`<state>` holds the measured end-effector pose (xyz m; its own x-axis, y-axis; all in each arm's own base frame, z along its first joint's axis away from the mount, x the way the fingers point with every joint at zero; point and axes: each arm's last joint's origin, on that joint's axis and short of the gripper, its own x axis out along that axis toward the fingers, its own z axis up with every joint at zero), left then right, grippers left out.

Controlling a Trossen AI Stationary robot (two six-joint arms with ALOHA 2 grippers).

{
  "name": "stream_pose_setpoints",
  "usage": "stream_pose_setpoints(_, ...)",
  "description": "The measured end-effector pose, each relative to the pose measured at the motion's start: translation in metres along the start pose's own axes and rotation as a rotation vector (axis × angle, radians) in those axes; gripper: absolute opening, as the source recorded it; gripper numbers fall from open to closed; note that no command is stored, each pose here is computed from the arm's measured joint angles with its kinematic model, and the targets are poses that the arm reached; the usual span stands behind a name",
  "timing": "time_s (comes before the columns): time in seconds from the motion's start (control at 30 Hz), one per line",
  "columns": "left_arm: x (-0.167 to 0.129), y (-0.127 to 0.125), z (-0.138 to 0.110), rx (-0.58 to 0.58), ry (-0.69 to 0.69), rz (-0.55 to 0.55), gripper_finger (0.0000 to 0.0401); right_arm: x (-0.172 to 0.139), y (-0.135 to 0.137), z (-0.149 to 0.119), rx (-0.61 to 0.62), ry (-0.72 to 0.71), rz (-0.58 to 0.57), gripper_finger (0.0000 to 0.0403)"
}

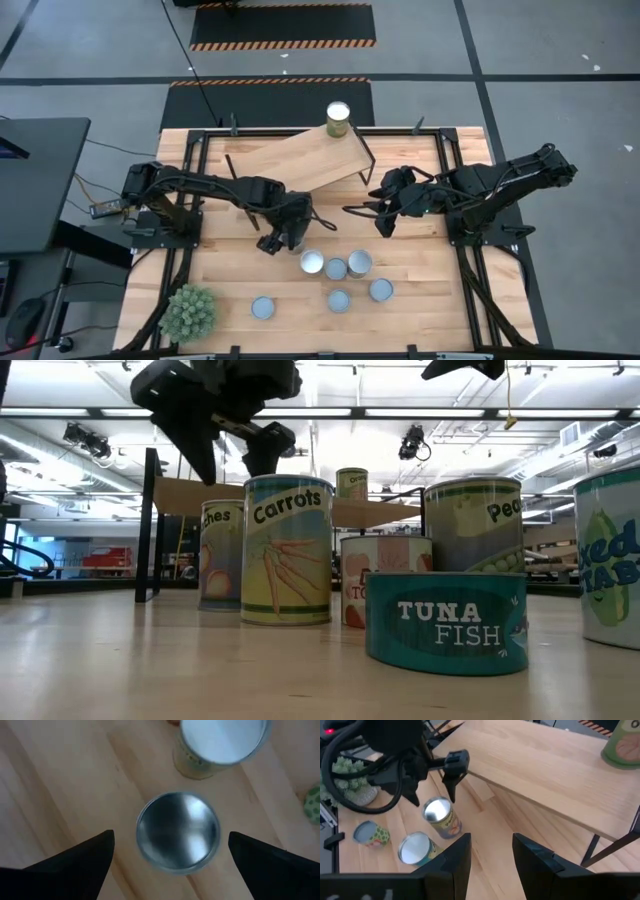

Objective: Pick and place cans onto a shelf
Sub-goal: Put the canned peaches on the shelf

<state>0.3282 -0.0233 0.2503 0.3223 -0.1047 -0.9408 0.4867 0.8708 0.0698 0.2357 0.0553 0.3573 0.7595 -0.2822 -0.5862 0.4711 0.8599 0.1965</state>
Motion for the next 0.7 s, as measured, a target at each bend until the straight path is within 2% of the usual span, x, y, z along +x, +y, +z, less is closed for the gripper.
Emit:
stream_pose_setpoints(0.17, 0.011, 0.0, 0.0, -0.021, 0.024, -0.037, 0.0396, 0.0, 0.001, 0.001, 0.004, -0.012, 0.009, 0.0151)
stream_pose_setpoints(0.7, 0.034, 0.002, 0.003, -0.014, 0.078, -0.033, 0.0396, 0.001, 0.002, 0.002, 0.007, -0.02, 0.017, 0.0151)
